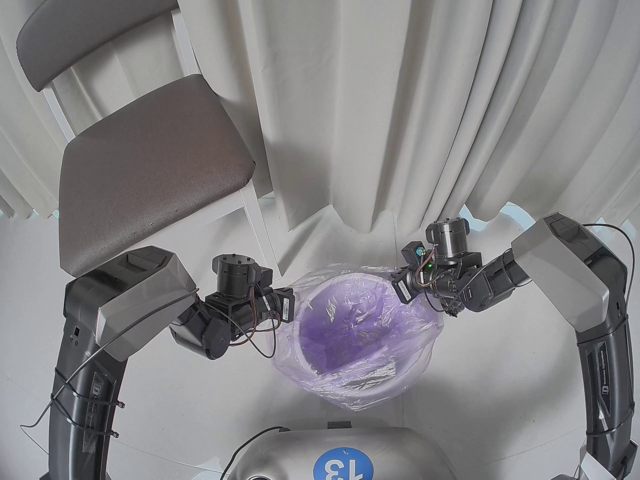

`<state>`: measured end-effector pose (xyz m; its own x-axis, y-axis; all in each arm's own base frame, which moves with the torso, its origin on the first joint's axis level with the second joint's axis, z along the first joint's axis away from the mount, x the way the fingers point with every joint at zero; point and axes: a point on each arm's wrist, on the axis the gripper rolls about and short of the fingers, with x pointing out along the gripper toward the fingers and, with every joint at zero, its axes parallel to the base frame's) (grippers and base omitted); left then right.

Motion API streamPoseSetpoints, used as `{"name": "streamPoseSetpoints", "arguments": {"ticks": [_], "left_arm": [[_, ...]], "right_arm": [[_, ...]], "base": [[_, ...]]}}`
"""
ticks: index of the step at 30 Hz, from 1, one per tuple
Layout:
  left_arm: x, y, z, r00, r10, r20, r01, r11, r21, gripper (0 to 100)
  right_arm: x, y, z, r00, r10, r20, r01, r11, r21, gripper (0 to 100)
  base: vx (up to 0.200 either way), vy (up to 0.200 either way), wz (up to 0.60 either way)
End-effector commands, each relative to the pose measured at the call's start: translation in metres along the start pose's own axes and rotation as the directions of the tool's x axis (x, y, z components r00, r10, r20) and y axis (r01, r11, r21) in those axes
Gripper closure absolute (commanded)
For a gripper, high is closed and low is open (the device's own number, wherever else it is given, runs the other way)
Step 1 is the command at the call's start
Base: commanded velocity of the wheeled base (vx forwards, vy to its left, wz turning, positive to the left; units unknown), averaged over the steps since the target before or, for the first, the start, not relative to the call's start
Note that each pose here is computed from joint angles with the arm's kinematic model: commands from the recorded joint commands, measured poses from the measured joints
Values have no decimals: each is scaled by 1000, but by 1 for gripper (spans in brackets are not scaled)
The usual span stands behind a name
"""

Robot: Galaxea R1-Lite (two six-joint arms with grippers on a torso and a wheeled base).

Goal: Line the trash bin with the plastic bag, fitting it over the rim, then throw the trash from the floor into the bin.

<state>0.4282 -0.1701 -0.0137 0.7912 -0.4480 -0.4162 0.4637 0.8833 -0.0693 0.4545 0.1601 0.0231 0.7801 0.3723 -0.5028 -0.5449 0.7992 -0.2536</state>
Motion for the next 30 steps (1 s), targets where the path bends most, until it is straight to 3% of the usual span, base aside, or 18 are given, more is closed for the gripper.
{"name": "streamPoseSetpoints", "arguments": {"ticks": [1,11,19,24,26,30], "left_arm": [[-5,-1,4,1000,-1,7,1,1000,0,0],[-47,7,24,999,28,27,-28,1000,-4,0],[-81,11,21,992,126,2,-126,992,4,0],[-114,5,6,993,115,-33,-113,992,56,0],[-132,-1,-15,990,103,-95,-93,990,108,0],[-140,-4,-35,990,91,-104,-79,990,114,0]], "right_arm": [[0,1,-1,1000,2,-4,-2,1000,0,0],[-48,-3,27,999,-17,39,18,1000,-22,0],[-82,-2,42,997,-53,55,58,995,-78,0],[-108,18,40,999,-11,32,15,990,-137,0],[-126,31,30,1000,-13,-22,8,980,-197,0],[-144,42,12,995,-29,-95,5,971,-241,0]], "base": [[0,0,0],[0,0,0],[0,0,0],[0,0,0],[0,0,0],[0,0,0]]}}
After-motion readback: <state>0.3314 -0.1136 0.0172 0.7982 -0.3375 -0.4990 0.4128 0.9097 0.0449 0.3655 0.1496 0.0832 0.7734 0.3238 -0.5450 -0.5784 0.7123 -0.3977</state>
